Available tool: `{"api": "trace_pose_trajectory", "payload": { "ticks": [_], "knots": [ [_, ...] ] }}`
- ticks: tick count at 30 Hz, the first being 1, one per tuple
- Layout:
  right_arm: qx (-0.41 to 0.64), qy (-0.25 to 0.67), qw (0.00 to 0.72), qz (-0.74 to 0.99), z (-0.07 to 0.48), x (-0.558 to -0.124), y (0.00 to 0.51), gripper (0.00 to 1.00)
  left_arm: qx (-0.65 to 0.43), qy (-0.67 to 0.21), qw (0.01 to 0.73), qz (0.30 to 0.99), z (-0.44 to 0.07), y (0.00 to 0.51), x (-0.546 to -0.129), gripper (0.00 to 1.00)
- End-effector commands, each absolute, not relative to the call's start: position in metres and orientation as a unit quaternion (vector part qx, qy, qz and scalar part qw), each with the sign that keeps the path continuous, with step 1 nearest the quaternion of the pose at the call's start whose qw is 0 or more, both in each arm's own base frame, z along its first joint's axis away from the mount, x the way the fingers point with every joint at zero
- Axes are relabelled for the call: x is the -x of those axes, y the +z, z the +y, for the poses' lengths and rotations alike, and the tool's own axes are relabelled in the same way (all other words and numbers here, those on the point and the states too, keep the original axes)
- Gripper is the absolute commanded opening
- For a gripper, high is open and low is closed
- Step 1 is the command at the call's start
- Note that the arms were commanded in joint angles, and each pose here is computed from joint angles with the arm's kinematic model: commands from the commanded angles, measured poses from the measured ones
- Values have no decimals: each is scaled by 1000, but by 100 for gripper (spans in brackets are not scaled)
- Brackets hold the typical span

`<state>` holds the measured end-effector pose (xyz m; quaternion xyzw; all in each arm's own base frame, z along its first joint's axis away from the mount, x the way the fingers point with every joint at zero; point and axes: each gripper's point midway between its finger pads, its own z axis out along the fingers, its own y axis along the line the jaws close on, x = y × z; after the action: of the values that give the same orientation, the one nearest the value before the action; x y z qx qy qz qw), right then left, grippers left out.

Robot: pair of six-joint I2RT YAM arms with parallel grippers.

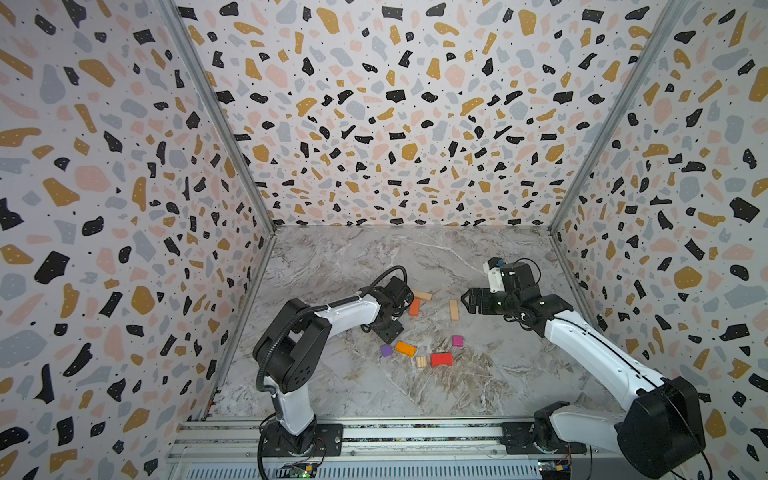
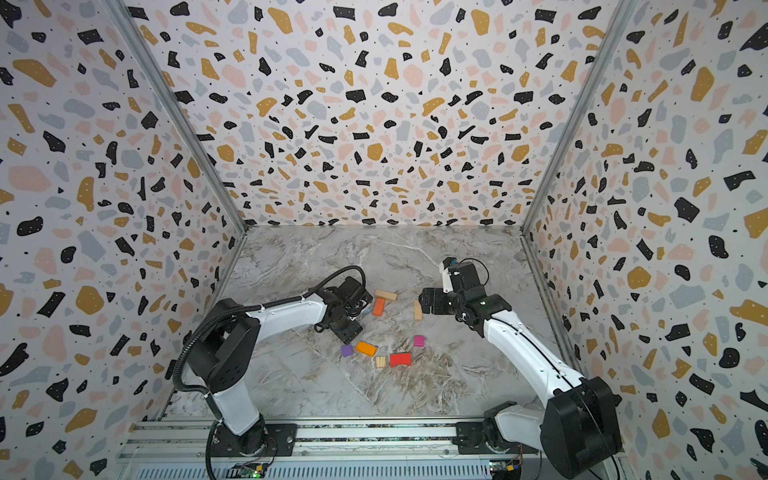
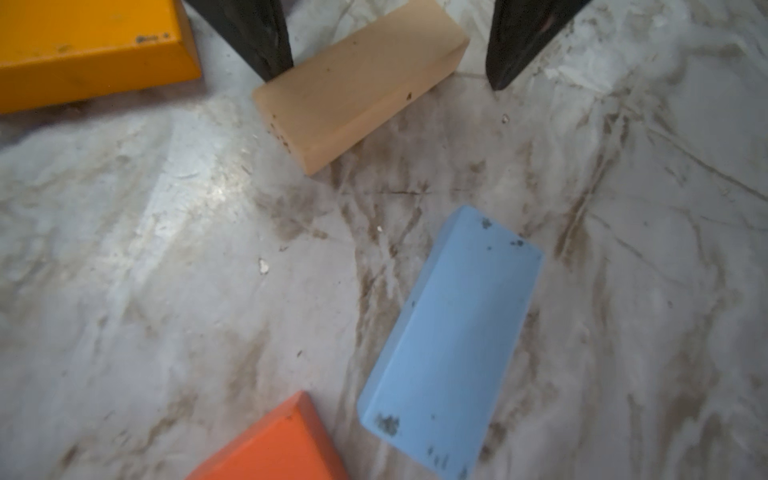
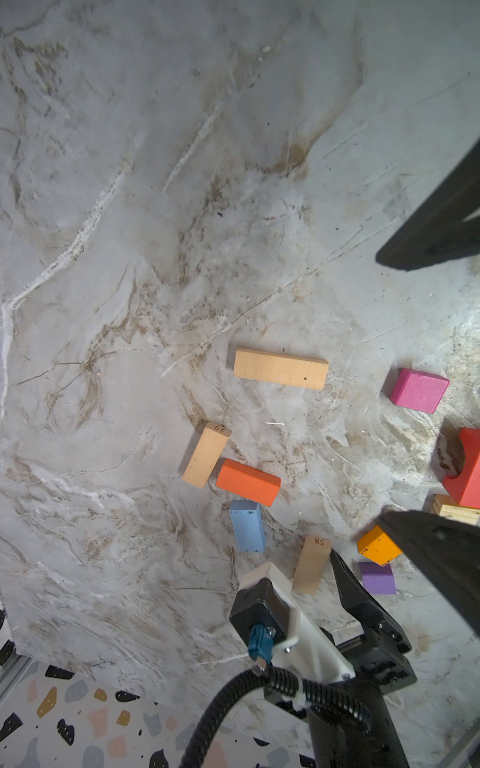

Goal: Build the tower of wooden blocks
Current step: 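Open the right gripper and withdraw while the left gripper descends over bar 58, then grasp the wood bar numbered 58 with the left gripper and lift it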

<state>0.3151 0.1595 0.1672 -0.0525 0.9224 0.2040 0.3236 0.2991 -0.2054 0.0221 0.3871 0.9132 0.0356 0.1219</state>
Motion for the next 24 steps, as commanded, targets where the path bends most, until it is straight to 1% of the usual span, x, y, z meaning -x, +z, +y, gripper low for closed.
{"api": "trace_pose_trajectory", "payload": {
  "ticks": [1, 9, 14, 20, 22, 24],
  "knots": [
    [51, 204, 331, 920, 154, -310, 174, 92, -396, 28, 109, 911, -210, 19, -296, 72],
    [47, 202, 329, 921, 151, -307, 172, 91, -383, 21, 96, 919, -210, 18, -292, 51],
    [45, 200, 332, 921, 148, -306, 173, 91, -366, 11, 93, 926, -212, 19, -288, 40],
    [42, 201, 330, 922, 147, -302, 171, 91, -345, -2, 92, 934, -214, 18, -286, 35],
    [41, 201, 330, 921, 147, -302, 171, 91, -338, -7, 94, 937, -216, 17, -287, 31],
    [41, 201, 329, 922, 146, -301, 170, 91, -331, -7, 91, 939, -215, 15, -287, 30]
  ]
}}
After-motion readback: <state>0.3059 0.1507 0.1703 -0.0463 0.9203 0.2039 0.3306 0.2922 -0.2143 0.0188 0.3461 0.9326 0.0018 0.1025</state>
